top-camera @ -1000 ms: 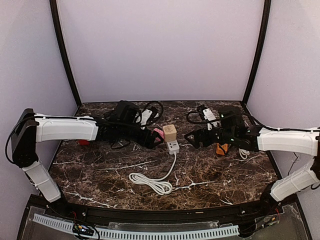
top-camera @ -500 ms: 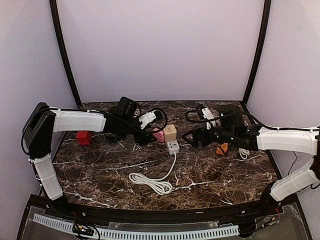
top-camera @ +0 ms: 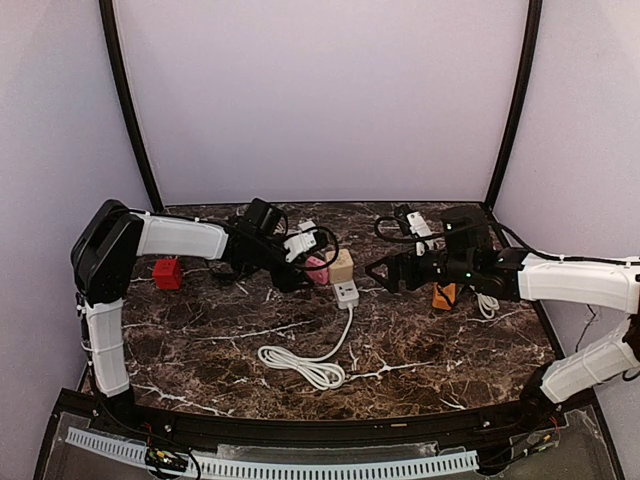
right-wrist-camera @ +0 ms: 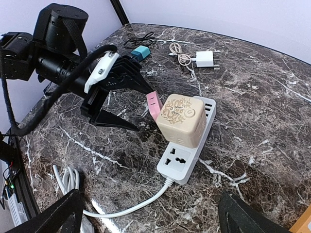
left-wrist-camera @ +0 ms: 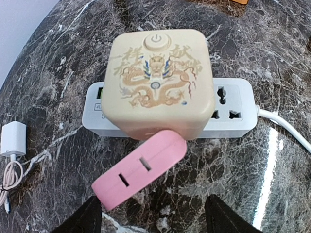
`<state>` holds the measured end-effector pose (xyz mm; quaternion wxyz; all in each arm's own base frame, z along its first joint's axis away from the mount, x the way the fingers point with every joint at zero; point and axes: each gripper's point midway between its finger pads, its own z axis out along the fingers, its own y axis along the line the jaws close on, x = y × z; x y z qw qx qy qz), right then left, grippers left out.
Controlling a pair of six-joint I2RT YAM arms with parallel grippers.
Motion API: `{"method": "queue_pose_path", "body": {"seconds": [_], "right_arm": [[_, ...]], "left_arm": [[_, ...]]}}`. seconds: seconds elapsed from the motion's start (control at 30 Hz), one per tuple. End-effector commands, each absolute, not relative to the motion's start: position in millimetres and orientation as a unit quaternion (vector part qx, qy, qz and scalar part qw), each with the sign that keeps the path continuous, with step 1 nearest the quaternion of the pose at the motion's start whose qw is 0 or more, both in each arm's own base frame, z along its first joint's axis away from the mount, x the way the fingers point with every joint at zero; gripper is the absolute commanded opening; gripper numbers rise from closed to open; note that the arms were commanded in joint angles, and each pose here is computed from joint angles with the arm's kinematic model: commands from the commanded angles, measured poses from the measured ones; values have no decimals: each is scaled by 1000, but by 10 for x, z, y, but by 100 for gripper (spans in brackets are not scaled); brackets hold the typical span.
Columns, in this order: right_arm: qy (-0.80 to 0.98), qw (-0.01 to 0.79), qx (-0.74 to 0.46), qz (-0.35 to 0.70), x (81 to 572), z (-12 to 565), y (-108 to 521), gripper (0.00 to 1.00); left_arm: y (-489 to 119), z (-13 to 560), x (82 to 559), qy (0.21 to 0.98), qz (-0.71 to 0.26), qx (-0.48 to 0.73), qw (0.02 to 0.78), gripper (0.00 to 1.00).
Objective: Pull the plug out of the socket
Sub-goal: Adjust the socket at the center of the board, then remove the plug from the socket.
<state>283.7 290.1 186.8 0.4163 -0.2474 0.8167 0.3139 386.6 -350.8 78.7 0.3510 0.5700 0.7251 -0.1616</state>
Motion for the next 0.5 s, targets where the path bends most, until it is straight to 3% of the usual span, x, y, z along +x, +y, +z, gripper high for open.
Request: {"method": "queue_pose_path", "body": {"seconds": [0.0,0.23,0.47], "right_arm": [[812,423,-241,323,2874,1944,2903,96],[812,422,-241,323,2879,1935,2902,96],[812,422,-241,324,2879,1951,2900,96]], "left_arm": [[-3559,811,3884,718,-177,577,346,71],[-3615,818,3806,721,-211,565,339,61],[-3616,781,3829,713,-203,572,350,73]]}}
